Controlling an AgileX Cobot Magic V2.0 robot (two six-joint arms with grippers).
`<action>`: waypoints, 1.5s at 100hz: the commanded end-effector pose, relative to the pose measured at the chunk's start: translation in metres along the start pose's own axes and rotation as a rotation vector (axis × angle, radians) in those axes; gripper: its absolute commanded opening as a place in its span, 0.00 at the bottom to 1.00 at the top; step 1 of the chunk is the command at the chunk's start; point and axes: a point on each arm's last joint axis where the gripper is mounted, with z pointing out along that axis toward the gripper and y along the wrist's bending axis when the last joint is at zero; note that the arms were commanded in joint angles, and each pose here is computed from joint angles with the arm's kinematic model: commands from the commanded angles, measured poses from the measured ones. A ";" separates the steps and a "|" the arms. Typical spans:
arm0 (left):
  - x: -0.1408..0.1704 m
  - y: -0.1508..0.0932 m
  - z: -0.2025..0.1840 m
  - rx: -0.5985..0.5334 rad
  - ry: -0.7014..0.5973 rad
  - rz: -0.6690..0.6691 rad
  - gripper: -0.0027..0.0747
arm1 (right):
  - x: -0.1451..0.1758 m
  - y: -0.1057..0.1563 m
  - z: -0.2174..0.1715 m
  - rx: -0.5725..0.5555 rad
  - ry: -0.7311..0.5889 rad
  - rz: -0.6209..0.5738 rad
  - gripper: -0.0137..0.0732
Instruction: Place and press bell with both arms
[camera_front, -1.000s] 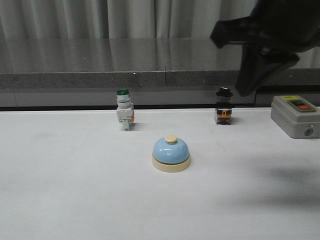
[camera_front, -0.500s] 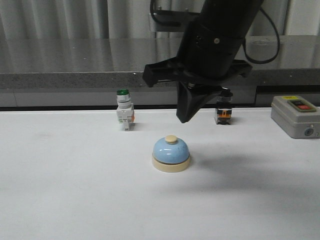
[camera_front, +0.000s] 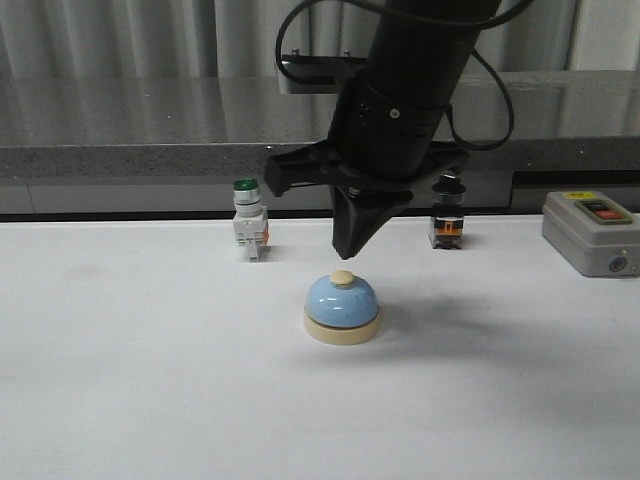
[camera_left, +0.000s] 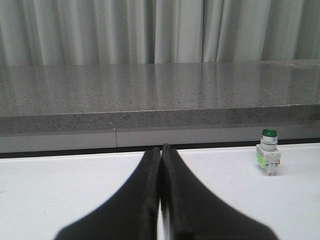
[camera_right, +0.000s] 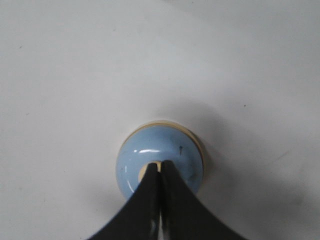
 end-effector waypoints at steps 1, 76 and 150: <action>0.006 0.000 -0.001 -0.001 -0.067 -0.007 0.01 | -0.017 0.003 -0.024 -0.014 -0.120 -0.008 0.09; 0.006 0.000 -0.001 -0.001 -0.067 -0.007 0.01 | -0.021 -0.003 -0.063 0.021 -0.187 -0.038 0.09; 0.006 0.000 -0.001 -0.001 -0.067 -0.007 0.01 | 0.078 -0.100 -0.204 0.248 -0.538 0.235 0.09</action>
